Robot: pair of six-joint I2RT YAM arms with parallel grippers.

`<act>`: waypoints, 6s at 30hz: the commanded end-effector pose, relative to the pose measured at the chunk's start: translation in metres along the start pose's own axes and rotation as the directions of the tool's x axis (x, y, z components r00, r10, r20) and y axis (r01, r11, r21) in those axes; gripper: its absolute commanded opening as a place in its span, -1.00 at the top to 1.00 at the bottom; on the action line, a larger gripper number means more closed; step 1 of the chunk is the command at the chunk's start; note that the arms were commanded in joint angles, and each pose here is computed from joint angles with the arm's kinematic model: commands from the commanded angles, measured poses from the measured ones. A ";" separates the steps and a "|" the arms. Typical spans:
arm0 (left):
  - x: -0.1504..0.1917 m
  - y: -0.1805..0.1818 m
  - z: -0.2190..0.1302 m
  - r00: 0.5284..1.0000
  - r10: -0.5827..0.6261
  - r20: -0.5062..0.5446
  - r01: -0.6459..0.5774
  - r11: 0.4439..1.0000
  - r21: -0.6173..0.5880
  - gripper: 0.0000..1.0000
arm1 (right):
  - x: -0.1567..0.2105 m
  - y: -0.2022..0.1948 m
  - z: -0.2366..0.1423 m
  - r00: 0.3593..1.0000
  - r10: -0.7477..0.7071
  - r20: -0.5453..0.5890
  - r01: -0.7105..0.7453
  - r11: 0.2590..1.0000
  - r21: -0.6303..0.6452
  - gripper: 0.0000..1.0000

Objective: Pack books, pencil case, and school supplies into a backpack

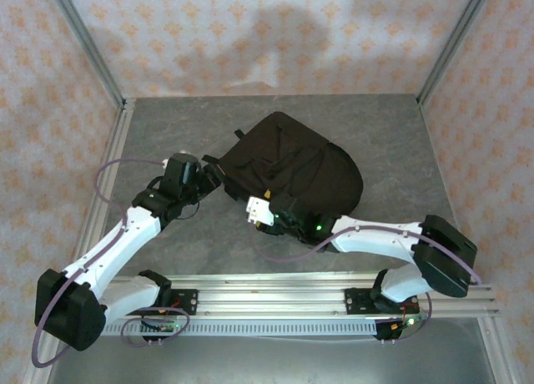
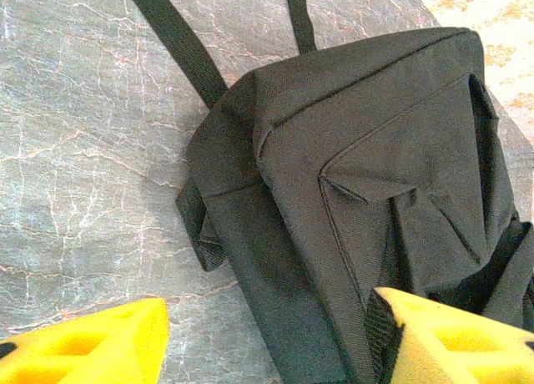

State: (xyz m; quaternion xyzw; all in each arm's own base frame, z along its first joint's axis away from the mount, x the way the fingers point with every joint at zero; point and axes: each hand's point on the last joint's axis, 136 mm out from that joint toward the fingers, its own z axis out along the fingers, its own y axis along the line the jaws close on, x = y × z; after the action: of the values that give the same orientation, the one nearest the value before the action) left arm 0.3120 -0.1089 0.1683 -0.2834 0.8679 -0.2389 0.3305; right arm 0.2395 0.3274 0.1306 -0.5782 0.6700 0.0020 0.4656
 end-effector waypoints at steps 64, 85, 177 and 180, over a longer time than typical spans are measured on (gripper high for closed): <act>0.026 -0.039 0.079 0.997 -0.043 -0.069 0.042 0.999 -0.009 1.00 | 0.104 -0.052 -0.088 0.579 0.814 -0.048 -0.682 0.516 0.519 1.00; 0.004 -0.004 0.061 0.999 -0.039 0.006 0.039 0.994 -0.098 1.00 | 0.126 -0.049 -0.114 0.449 0.894 -0.008 -0.746 0.380 0.546 1.00; 0.054 0.022 0.040 0.966 0.032 -0.258 -0.092 0.970 -0.225 1.00 | 0.097 -0.026 -0.085 0.387 0.922 -0.005 -0.861 0.364 0.354 1.00; 0.048 0.026 0.040 0.967 0.037 -0.252 -0.099 0.965 -0.241 1.00 | 0.090 -0.029 -0.087 0.388 0.921 0.014 -0.874 0.364 0.322 1.00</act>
State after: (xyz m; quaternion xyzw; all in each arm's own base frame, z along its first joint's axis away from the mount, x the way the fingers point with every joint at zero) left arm 0.3027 -0.1626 0.1091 -0.2491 0.9300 -0.2085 0.1721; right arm 0.2135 0.2217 0.1348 -0.0471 0.9107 0.1491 0.3823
